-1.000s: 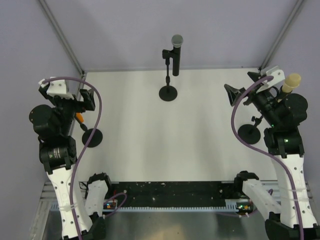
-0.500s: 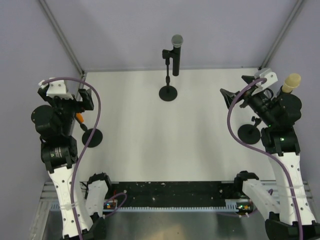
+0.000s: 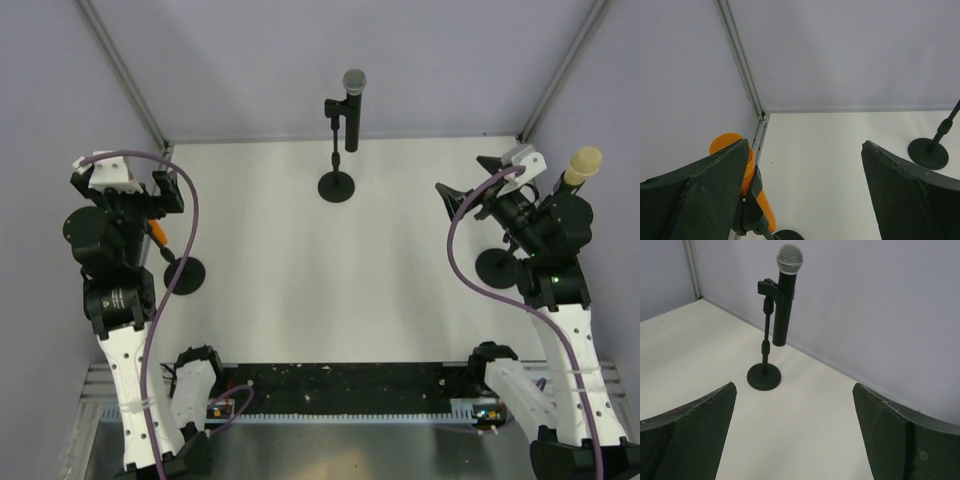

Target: Remove the microphone from the stand

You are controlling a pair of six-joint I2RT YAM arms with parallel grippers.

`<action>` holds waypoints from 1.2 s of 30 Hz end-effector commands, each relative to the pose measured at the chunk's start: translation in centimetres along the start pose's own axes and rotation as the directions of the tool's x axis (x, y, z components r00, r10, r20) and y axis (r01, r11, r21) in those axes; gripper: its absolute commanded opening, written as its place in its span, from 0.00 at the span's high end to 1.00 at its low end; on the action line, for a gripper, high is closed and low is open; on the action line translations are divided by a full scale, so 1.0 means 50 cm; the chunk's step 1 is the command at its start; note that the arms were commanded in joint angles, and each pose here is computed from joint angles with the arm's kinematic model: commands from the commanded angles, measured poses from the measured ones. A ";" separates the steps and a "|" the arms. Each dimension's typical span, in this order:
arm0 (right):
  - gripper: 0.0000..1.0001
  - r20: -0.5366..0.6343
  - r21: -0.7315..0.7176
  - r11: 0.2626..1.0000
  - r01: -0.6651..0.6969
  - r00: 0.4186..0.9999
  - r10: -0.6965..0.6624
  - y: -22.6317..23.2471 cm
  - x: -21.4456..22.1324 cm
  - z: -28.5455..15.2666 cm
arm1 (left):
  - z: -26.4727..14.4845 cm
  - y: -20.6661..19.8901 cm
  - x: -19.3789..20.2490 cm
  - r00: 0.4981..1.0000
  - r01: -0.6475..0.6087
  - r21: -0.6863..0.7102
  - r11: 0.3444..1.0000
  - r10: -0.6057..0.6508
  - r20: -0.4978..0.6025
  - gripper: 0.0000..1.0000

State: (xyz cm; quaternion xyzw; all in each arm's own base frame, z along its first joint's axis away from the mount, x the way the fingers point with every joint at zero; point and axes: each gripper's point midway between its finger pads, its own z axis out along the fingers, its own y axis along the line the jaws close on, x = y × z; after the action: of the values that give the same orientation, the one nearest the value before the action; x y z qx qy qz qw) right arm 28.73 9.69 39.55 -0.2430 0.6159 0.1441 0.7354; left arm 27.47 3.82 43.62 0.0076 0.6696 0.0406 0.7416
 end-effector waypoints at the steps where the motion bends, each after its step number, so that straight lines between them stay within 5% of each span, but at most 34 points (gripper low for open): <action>1: 0.01 0.080 -0.028 0.999 0.039 0.996 -0.036 0.011 -0.036 0.001 | 0.010 0.033 -0.005 0.999 0.010 -0.086 0.996 -0.008 0.032 0.01; 7: 0.01 0.087 -0.047 0.998 0.036 0.996 -0.032 0.018 -0.027 0.003 | 0.001 0.032 0.054 0.999 0.014 -0.094 0.995 -0.018 -0.042 0.01; 13: 0.01 0.082 -0.054 0.998 0.035 0.996 -0.030 0.020 -0.020 0.007 | -0.029 -0.072 0.090 0.995 -0.031 0.206 0.978 0.050 -0.087 0.01; 24: 0.01 0.059 -0.053 0.998 0.016 0.998 -0.013 0.013 -0.001 0.019 | -0.100 0.065 0.199 0.971 -0.069 -0.229 0.971 0.013 -0.239 0.01; 31: 0.01 0.044 -0.035 0.999 0.007 0.999 -0.006 0.004 0.014 0.028 | -0.113 0.078 0.270 0.960 -0.085 -0.270 0.959 0.007 -0.280 0.01; 36: 0.01 0.040 -0.017 1.000 0.009 0.999 -0.008 -0.004 0.021 0.029 | -0.094 0.141 0.315 0.968 -0.107 -0.434 0.894 -0.005 -0.250 0.01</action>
State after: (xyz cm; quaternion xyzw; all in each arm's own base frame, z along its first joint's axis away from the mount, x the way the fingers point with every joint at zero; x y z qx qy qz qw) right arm 30.07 10.31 37.63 -0.2530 0.6154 0.1572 0.7298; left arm 23.34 8.82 27.53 -0.0979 0.7687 0.1544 0.6129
